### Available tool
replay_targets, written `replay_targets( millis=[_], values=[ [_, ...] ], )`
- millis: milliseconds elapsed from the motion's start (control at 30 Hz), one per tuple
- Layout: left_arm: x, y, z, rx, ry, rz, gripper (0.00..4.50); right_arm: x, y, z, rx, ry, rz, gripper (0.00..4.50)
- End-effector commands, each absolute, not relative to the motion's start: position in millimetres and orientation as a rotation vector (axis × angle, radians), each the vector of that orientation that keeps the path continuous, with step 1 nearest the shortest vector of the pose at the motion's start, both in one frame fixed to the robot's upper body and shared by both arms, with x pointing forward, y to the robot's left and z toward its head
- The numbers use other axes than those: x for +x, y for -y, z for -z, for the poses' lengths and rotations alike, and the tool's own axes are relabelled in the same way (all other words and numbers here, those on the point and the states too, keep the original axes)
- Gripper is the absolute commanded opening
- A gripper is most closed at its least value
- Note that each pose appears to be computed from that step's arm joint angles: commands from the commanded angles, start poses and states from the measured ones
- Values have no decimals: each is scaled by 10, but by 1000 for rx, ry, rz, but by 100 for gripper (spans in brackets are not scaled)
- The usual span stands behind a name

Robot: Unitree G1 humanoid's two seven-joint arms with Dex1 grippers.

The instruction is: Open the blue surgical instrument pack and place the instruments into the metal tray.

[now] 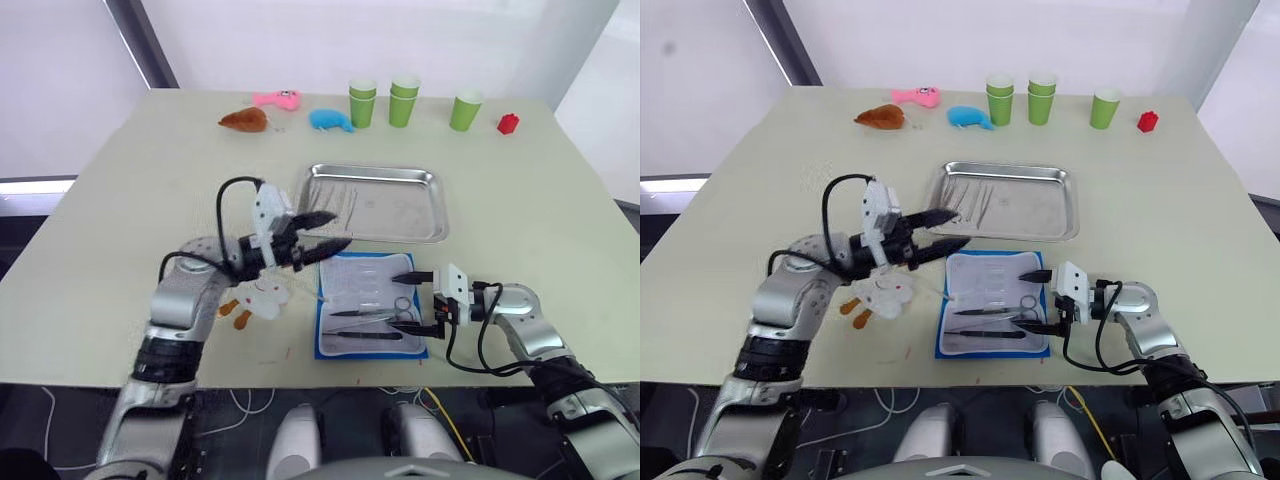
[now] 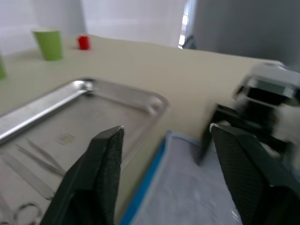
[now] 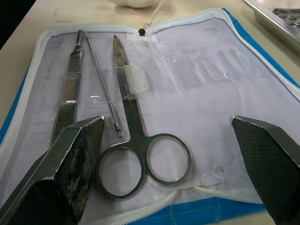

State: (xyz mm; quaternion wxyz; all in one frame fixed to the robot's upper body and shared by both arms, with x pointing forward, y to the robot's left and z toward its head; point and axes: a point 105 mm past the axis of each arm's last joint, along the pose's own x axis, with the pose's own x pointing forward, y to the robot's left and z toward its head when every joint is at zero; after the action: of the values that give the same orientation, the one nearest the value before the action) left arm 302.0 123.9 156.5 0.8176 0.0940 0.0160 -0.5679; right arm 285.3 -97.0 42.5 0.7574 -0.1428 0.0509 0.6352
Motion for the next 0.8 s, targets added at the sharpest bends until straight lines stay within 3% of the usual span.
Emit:
replay_targets(
  millis=[33, 333, 800],
  values=[
    [2809, -1300, -1668, 263, 0, 1339, 444, 2539, 1105, 147, -299, -390, -1422, 450],
    [2441, -1735, -1737, 371, -87, 1543, 444, 2544, 1116, 143, -300, -391, -1423, 450],
    [2347, -1682, -1645, 435, -87, 1592, 444, 2555, 1091, 144, -302, -386, -1432, 450]
  ],
)
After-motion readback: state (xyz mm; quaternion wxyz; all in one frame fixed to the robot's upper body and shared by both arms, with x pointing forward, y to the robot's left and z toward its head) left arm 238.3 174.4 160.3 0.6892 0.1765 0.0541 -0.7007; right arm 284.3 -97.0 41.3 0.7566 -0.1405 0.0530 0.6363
